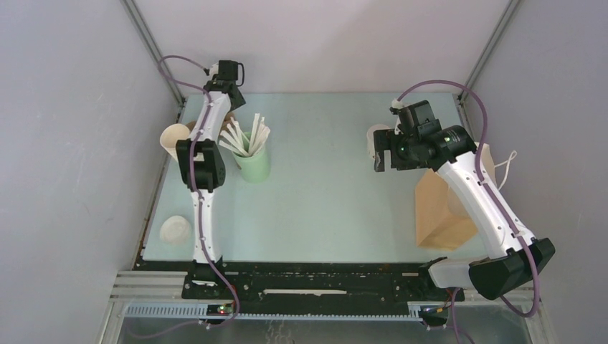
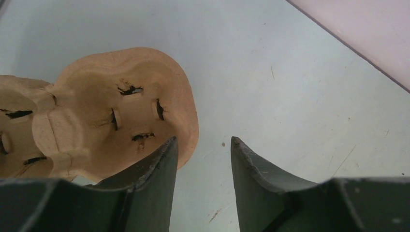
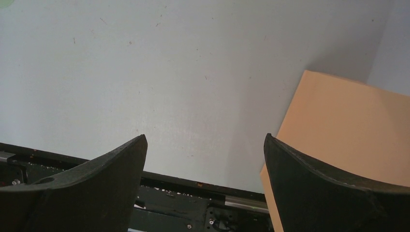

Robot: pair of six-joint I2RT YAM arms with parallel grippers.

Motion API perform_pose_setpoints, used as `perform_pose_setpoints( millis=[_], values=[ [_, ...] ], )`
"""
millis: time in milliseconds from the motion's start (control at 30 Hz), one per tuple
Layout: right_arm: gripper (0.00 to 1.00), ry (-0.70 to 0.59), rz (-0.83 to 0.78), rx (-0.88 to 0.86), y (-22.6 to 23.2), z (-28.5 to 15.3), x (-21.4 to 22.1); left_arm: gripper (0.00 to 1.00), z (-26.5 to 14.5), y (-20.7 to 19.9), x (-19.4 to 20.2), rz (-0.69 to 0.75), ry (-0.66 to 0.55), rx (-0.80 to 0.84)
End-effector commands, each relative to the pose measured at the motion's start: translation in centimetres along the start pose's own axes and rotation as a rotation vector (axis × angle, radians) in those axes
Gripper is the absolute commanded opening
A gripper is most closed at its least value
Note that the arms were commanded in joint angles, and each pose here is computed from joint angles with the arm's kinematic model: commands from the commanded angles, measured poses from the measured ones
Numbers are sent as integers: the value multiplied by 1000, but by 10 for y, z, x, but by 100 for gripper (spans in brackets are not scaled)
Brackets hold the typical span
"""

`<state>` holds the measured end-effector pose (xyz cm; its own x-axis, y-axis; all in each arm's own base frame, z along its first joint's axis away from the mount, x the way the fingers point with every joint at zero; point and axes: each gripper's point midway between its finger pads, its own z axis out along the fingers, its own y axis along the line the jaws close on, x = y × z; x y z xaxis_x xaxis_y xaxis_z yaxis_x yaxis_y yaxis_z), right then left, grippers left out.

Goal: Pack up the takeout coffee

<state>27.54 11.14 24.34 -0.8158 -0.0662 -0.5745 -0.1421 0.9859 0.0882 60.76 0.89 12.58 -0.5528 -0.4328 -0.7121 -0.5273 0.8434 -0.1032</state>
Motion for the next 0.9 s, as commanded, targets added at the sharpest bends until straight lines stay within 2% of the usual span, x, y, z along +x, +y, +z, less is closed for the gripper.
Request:
perform_pose_setpoints(
  millis=[0,333,700,867],
  values=[
    [100,-22,9,-5,0,-3,-8,48,-3,-10,-22,-66,-67,23],
    [100,-20,10,-2,-1,-4,-7,46,13,0,-5,-100,-13,-2],
    [100,-8,12,-1,-2,0,-7,53,23,8,-3,-89,0,-1],
    [100,-7,14,1,-3,0,-7,49,31,11,2,-106,24,9]
  ],
)
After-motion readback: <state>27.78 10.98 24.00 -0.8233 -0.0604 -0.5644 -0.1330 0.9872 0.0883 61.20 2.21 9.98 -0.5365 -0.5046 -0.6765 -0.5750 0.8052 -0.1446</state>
